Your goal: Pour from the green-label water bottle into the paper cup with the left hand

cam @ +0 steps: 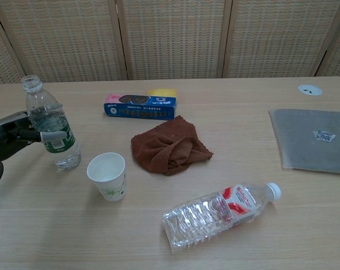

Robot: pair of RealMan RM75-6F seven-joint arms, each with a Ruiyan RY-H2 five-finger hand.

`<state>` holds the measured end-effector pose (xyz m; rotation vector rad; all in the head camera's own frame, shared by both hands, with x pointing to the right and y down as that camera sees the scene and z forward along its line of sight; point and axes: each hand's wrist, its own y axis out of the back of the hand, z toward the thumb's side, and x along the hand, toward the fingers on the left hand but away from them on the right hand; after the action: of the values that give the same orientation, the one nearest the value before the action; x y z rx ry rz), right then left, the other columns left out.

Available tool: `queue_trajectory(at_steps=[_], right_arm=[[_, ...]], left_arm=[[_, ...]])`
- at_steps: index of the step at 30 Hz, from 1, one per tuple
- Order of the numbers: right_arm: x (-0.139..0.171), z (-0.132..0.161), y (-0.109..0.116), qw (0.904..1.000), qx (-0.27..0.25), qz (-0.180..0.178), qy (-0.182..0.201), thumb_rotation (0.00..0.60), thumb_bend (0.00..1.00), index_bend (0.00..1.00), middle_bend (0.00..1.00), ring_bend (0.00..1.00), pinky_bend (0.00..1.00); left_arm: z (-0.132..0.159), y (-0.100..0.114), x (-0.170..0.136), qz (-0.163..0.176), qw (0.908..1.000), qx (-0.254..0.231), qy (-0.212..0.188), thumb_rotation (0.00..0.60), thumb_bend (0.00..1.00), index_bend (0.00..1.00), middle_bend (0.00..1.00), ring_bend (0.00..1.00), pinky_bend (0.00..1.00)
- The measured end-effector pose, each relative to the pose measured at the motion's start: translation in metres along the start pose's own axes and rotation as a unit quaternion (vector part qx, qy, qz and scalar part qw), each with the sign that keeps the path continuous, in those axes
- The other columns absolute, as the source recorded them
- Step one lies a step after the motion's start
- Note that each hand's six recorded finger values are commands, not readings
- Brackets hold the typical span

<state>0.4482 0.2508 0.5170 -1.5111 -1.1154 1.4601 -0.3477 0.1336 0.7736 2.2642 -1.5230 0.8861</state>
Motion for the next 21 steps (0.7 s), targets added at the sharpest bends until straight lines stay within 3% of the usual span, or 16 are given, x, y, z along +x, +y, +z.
queue_trajectory(at_steps=[5, 9, 11, 15, 21], right_arm=[[0.003, 0.003, 0.003, 1.0, -0.003, -0.005, 0.007, 0.6, 0.0, 0.0, 0.0, 0.0, 0.0], [0.008, 0.005, 0.008, 0.9998, -0.008, -0.011, 0.013, 0.6, 0.0, 0.0, 0.0, 0.0, 0.0], [0.009, 0.006, 0.01, 0.9997, -0.011, -0.013, 0.015, 0.6, 0.0, 0.0, 0.0, 0.0, 0.0], [0.01, 0.006, 0.011, 0.9997, -0.014, -0.013, 0.016, 0.6, 0.0, 0.0, 0.0, 0.0, 0.0], [0.01, 0.006, 0.011, 0.9996, -0.016, -0.013, 0.019, 0.6, 0.0, 0.0, 0.0, 0.0, 0.0]], left_arm=[[0.004, 0.016, -0.015, -0.023, 0.9989, 0.04, 0.002, 0.6, 0.11, 0.0, 0.0, 0.0, 0.0], [0.02, 0.056, -0.037, -0.024, 0.9913, 0.129, -0.005, 0.6, 0.03, 0.0, 0.0, 0.0, 0.0], [0.029, 0.075, -0.05, -0.014, 0.984, 0.177, -0.008, 0.6, 0.0, 0.0, 0.0, 0.0, 0.0], [0.039, 0.093, -0.078, 0.015, 0.969, 0.246, -0.017, 0.6, 0.0, 0.0, 0.0, 0.0, 0.0], [0.061, 0.119, -0.127, 0.098, 0.9398, 0.325, -0.038, 0.6, 0.0, 0.0, 0.0, 0.0, 0.0]])
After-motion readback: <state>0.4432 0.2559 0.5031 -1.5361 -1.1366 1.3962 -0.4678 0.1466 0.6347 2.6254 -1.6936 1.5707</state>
